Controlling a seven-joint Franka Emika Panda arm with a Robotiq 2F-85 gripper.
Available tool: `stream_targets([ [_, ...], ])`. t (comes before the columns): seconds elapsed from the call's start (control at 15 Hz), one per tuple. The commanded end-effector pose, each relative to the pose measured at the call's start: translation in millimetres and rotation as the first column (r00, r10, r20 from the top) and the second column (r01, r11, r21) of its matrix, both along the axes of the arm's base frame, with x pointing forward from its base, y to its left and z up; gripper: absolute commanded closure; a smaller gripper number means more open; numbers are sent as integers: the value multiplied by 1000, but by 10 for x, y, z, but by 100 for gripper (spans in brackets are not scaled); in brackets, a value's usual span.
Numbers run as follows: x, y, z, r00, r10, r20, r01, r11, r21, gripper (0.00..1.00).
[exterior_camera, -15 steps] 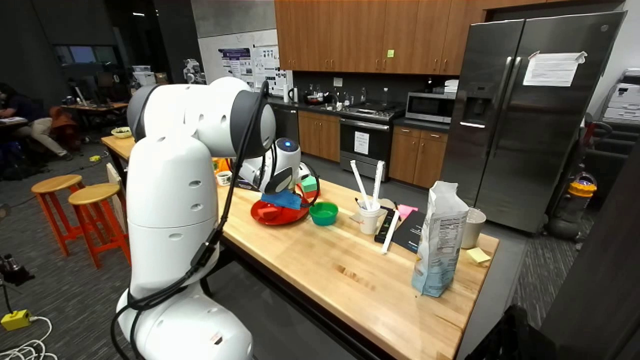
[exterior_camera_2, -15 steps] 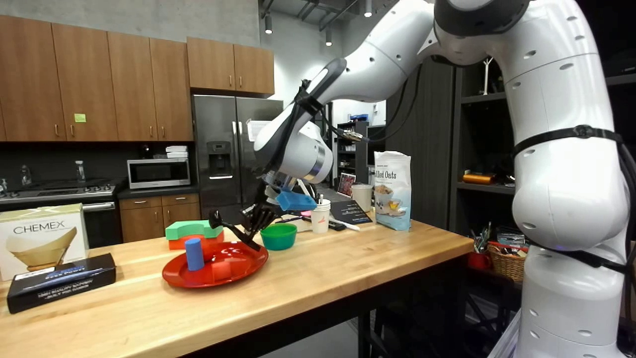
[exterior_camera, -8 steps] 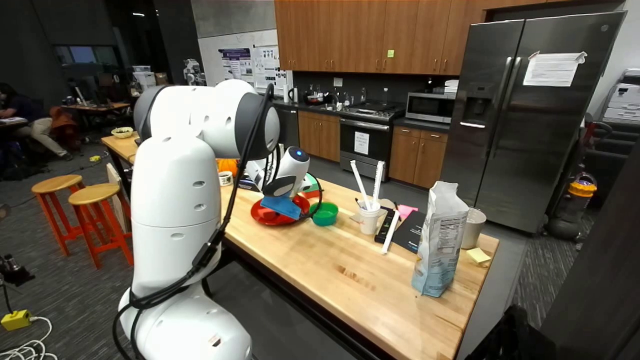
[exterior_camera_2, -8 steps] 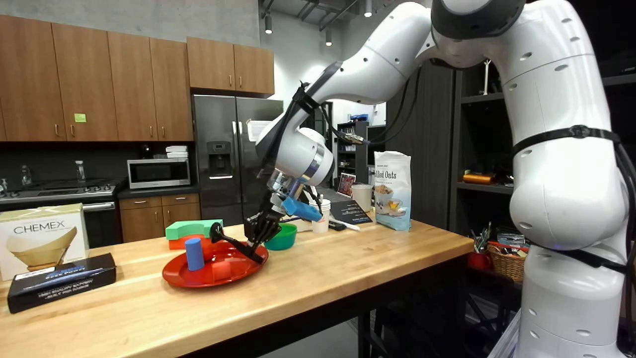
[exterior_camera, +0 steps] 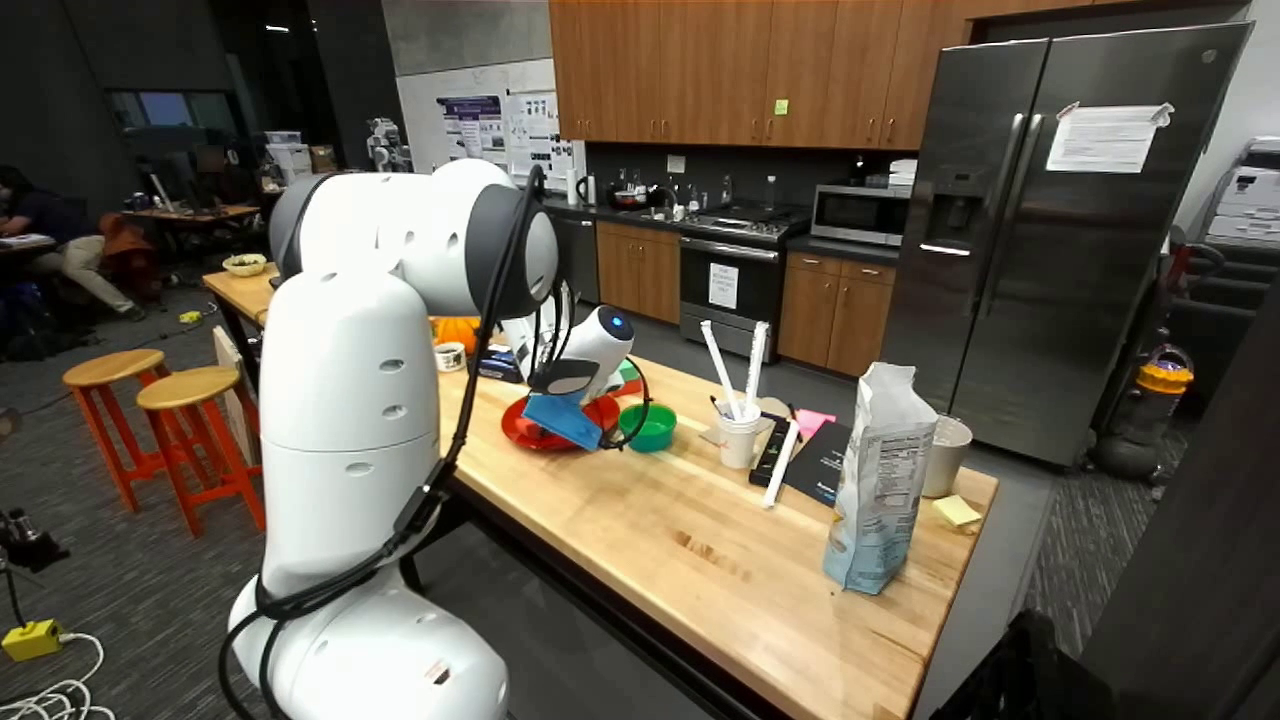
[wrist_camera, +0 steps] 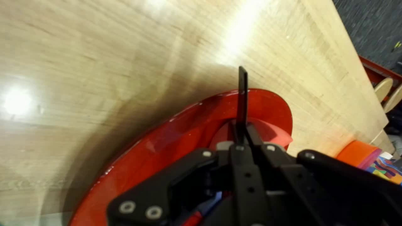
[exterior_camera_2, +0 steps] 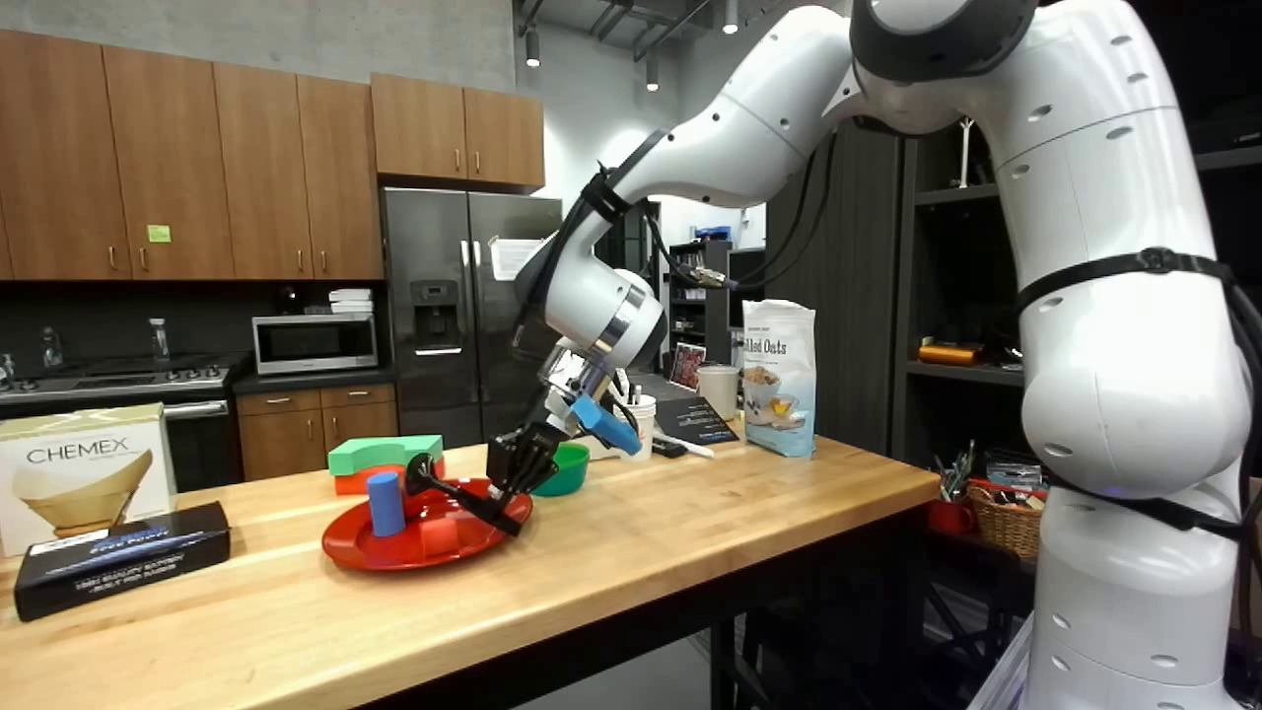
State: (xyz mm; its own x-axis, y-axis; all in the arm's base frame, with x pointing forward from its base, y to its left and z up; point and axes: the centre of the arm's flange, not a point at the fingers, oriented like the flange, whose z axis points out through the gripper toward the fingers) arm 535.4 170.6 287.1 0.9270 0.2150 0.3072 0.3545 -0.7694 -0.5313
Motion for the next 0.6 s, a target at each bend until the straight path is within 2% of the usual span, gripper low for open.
stream_targets([
  [0.0,-24,-55,38,996,80,27,-81,996,38,99],
  [0.2,-34,-111,14,989,144,39,-146,988,42,99],
  [0.4,-30,-227,-46,984,176,32,-176,984,8,99],
  [0.53,-31,-301,-86,976,218,21,-215,972,-96,99],
])
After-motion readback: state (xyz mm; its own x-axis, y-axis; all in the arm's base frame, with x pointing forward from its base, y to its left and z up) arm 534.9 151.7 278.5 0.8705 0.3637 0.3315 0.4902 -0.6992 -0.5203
